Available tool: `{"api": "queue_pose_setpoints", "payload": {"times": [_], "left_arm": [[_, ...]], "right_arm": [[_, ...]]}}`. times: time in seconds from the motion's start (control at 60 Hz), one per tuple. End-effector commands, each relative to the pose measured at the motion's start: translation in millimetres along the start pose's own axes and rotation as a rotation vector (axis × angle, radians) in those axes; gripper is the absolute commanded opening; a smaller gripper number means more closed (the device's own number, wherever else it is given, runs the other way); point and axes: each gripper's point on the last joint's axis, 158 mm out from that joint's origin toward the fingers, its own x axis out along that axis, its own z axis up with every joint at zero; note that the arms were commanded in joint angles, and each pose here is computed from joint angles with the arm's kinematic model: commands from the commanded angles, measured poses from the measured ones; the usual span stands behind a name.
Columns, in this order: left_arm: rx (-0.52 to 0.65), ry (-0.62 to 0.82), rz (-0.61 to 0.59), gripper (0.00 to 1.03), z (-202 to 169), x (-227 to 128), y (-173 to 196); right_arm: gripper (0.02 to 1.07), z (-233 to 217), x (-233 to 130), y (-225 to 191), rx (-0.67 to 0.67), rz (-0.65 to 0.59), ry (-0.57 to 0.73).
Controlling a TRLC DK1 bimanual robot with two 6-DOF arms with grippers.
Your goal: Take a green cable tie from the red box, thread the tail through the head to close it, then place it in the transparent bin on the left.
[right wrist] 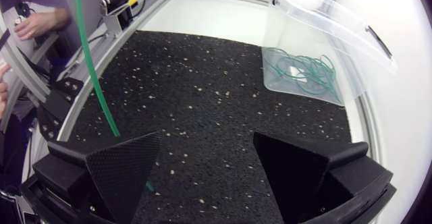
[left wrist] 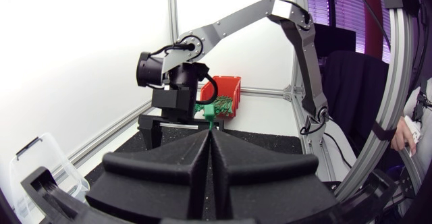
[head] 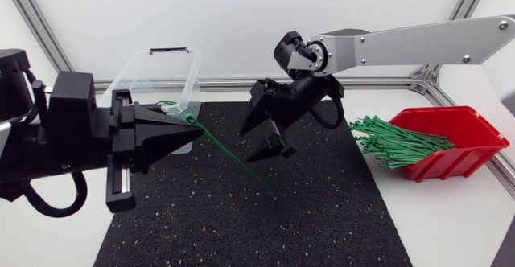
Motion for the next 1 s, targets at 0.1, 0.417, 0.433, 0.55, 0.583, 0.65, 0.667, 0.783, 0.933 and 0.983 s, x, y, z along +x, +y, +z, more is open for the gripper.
{"api": "queue_pose_setpoints", "payload": {"times": [0.1,0.417,0.433,0.55,0.583,0.65,0.667,0.783,0.933,0.983], "left_arm": [[0.015,0.038,0.06,0.04,1.1,5.1,17.5],[-0.048,0.156,0.192,0.04,-14.4,13.3,56.5],[-0.053,0.158,0.201,0.04,-14.2,13.2,58.7],[-0.081,0.176,0.229,0.04,-11.7,13.8,67.6],[-0.085,0.174,0.231,0.04,-10.5,13.2,67.7],[-0.086,0.169,0.251,0.04,-6.1,11.8,71.6],[-0.087,0.167,0.251,0.04,-5.1,11.7,71.8],[-0.112,0.161,0.259,0.04,-2.9,10.6,73.7],[-0.141,0.157,0.258,0.04,-5.4,11.2,73.3],[-0.151,0.155,0.256,0.04,-6.4,11.5,72.7]], "right_arm": [[1.02,14.2,-34.0,-22.1,0.029,-0.248,0.054],[1.0,43.9,-64.8,-9.6,0.118,-0.506,0.031],[0.99,46.0,-65.4,-7.1,0.129,-0.508,0.024],[0.93,64.3,-64.7,13.2,0.184,-0.532,-0.026],[0.93,69.2,-64.7,15.5,0.193,-0.553,-0.037],[0.93,74.7,-60.4,21.6,0.219,-0.559,-0.045],[0.92,76.0,-59.6,22.4,0.23,-0.558,-0.051],[0.87,79.8,-52.6,20.3,0.29,-0.573,-0.068],[0.86,83.9,-35.5,20.7,0.339,-0.557,-0.084],[0.8,84.2,-30.0,20.5,0.357,-0.552,-0.084]]}}
